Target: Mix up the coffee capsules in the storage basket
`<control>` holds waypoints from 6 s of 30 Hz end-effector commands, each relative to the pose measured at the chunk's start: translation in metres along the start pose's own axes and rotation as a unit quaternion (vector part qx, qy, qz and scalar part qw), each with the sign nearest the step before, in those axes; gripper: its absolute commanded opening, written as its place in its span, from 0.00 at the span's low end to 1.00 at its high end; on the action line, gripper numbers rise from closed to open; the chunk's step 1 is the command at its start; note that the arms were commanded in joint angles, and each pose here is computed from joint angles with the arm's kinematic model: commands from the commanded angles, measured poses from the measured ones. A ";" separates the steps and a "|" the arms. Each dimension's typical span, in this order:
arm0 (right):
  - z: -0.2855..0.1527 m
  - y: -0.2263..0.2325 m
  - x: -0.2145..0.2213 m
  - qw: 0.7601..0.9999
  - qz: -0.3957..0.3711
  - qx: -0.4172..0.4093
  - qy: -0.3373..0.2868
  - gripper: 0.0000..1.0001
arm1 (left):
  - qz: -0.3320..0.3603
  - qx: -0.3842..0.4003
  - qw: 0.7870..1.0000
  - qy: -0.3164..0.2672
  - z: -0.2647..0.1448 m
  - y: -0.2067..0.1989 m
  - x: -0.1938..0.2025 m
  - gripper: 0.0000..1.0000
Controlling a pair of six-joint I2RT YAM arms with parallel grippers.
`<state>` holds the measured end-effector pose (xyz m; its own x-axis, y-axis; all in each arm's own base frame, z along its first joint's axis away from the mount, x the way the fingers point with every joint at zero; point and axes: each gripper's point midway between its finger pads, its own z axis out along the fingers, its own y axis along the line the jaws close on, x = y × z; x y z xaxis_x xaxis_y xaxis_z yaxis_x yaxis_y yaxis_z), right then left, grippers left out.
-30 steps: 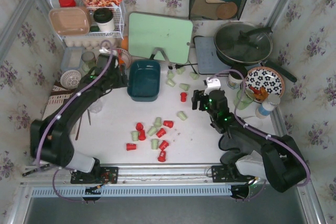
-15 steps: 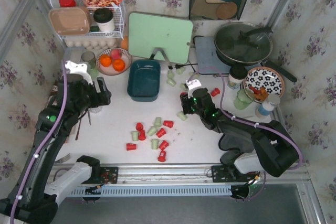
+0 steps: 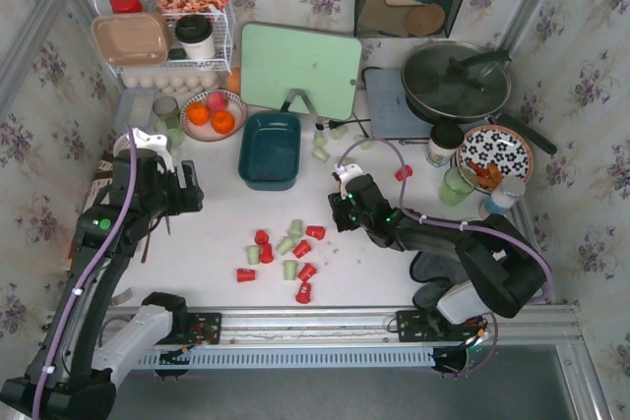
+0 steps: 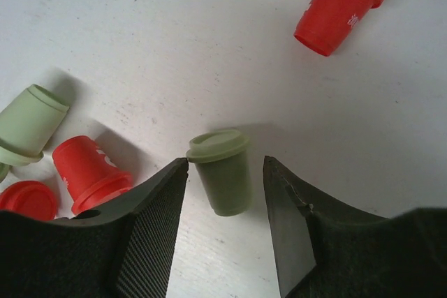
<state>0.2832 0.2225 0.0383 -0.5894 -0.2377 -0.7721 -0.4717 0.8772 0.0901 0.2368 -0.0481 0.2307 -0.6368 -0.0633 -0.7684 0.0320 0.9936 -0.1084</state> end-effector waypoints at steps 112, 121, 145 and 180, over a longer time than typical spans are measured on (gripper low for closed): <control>-0.081 -0.034 -0.078 0.964 0.036 0.099 -0.245 0.71 | -0.080 -0.015 0.989 0.123 0.009 -0.041 0.116 0.82; -0.086 -0.044 -0.080 0.959 0.054 0.127 -0.248 0.86 | 0.004 -0.032 0.988 0.153 0.025 -0.079 0.163 0.79; -0.091 -0.053 -0.078 0.953 0.066 0.151 -0.252 0.97 | 0.091 -0.102 0.964 0.229 0.035 -0.101 0.231 0.72; -0.083 -0.048 -0.075 0.958 0.060 0.141 -0.241 0.95 | 0.081 0.031 0.994 0.070 0.043 -0.149 0.090 0.30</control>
<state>0.2927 0.1597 0.1352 -0.2463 0.0060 -0.9692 -0.1836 0.9816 0.0527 0.1735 -0.1978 0.1290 -0.7834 0.0583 -0.6188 0.0823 0.9966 -0.0104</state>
